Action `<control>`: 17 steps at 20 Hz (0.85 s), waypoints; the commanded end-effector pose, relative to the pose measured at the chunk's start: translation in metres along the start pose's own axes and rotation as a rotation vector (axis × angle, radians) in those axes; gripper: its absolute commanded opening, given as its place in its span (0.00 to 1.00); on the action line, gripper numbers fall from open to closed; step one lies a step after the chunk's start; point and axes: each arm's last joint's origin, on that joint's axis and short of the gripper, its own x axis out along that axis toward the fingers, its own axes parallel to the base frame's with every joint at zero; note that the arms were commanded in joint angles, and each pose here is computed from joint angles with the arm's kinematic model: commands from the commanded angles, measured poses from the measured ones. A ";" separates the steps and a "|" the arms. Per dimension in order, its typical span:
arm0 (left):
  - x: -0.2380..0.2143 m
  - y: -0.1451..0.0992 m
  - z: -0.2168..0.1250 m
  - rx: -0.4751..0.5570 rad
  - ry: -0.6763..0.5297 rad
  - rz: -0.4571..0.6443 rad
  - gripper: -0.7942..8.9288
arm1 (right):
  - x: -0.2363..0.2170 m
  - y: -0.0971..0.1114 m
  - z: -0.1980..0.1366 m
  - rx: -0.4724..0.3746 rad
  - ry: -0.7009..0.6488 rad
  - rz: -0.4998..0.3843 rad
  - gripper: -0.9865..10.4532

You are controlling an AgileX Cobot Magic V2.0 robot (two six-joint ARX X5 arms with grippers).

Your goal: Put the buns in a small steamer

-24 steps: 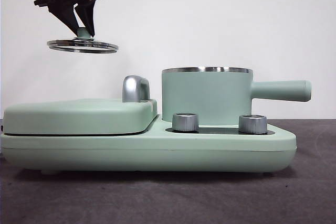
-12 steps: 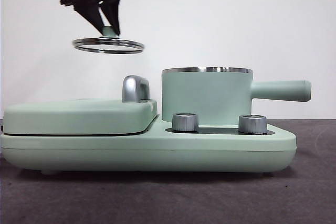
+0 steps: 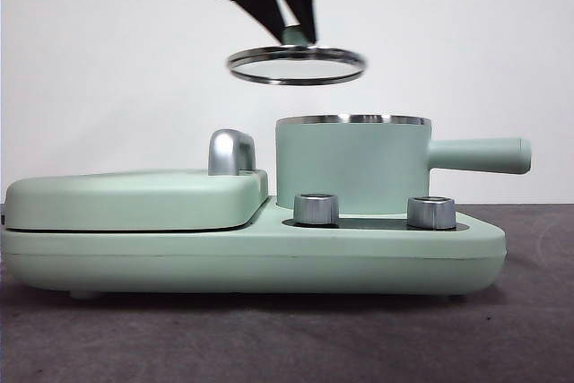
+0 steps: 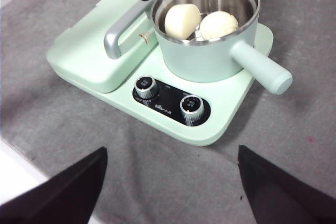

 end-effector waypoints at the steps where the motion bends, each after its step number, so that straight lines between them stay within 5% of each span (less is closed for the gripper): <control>1: 0.001 -0.013 0.007 0.004 -0.045 -0.021 0.10 | -0.001 0.001 0.002 0.003 -0.015 0.010 0.43; 17: 0.024 -0.046 0.003 0.000 -0.019 -0.069 0.10 | -0.001 0.001 0.004 0.001 -0.030 0.008 0.43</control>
